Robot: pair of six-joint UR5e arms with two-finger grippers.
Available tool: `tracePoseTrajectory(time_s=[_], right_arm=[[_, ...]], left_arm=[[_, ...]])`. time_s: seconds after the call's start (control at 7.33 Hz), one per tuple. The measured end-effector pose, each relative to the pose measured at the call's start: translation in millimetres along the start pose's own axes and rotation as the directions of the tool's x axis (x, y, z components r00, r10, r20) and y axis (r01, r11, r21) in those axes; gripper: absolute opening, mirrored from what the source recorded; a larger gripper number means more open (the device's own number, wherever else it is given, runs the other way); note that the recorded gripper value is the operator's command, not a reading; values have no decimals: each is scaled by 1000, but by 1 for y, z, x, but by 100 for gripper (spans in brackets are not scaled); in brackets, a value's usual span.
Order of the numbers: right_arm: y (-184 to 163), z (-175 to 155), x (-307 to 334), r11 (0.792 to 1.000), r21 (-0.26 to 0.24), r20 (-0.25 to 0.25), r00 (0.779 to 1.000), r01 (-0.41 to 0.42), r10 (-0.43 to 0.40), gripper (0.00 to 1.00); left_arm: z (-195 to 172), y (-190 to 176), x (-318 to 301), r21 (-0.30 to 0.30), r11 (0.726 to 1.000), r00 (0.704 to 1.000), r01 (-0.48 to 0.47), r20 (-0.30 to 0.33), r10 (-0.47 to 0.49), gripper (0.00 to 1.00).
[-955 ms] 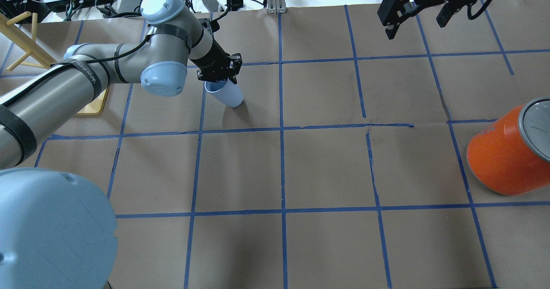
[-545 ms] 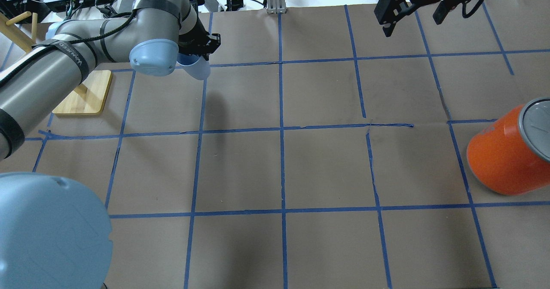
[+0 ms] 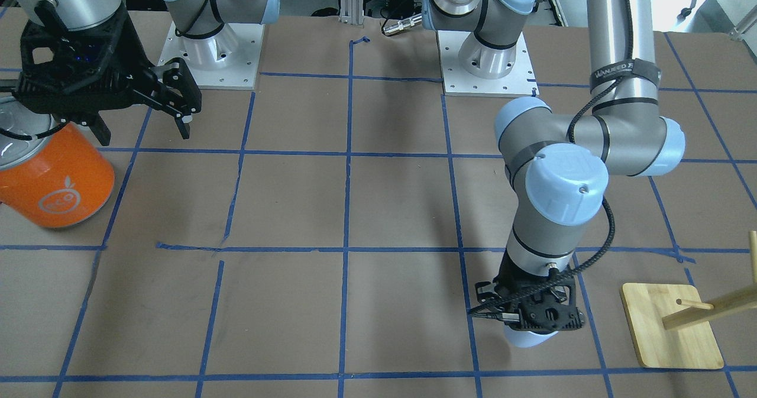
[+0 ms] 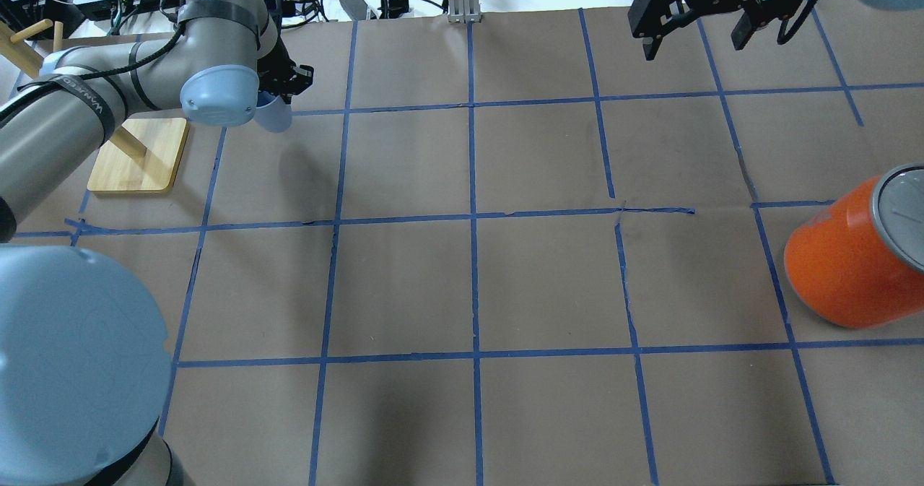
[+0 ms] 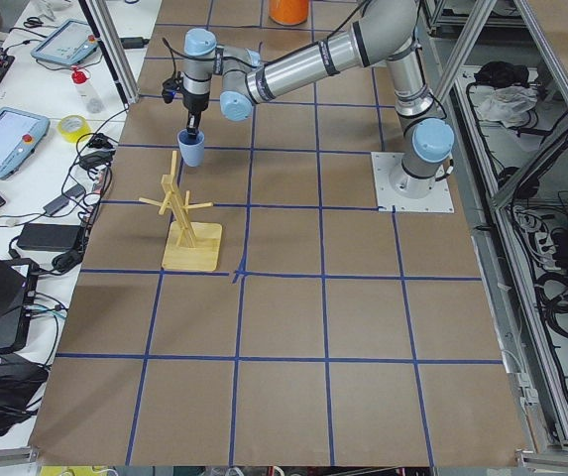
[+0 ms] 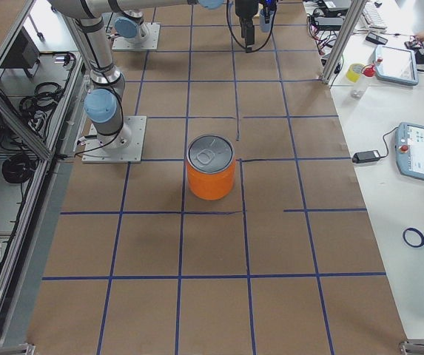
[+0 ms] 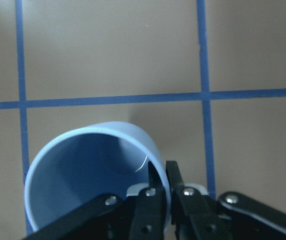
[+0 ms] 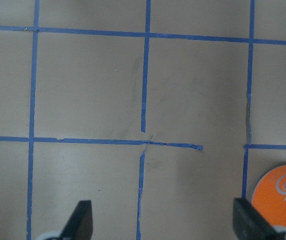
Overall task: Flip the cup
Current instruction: 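Lower the upright cup onto the table near the wooden stand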
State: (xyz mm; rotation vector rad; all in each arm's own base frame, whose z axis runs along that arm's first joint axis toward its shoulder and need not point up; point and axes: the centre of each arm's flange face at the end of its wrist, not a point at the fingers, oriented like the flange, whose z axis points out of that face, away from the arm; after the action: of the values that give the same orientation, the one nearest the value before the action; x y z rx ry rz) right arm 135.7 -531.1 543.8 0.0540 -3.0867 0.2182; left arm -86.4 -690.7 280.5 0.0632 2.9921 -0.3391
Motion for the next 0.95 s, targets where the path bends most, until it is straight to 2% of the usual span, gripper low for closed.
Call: tracePoseTrajectory(time_s=[0.55, 0.68, 0.82, 0.95], right_arm=[[9, 6, -1, 1000, -12, 9, 1000, -19, 19, 100], [9, 6, -1, 1000, -12, 9, 1000, -18, 18, 100], [9, 6, -1, 1000, -12, 9, 1000, -18, 18, 100], [10, 6, -1, 1000, -12, 9, 1000, -18, 18, 100]], left_arm=[[32, 19, 0, -65, 998, 1000, -4, -5, 4, 0], [33, 21, 0, -69, 998, 1000, -6, -5, 5, 83], [34, 22, 0, -73, 997, 1000, -7, -6, 6, 100], [33, 22, -1, -75, 997, 1000, -7, -6, 7, 100]])
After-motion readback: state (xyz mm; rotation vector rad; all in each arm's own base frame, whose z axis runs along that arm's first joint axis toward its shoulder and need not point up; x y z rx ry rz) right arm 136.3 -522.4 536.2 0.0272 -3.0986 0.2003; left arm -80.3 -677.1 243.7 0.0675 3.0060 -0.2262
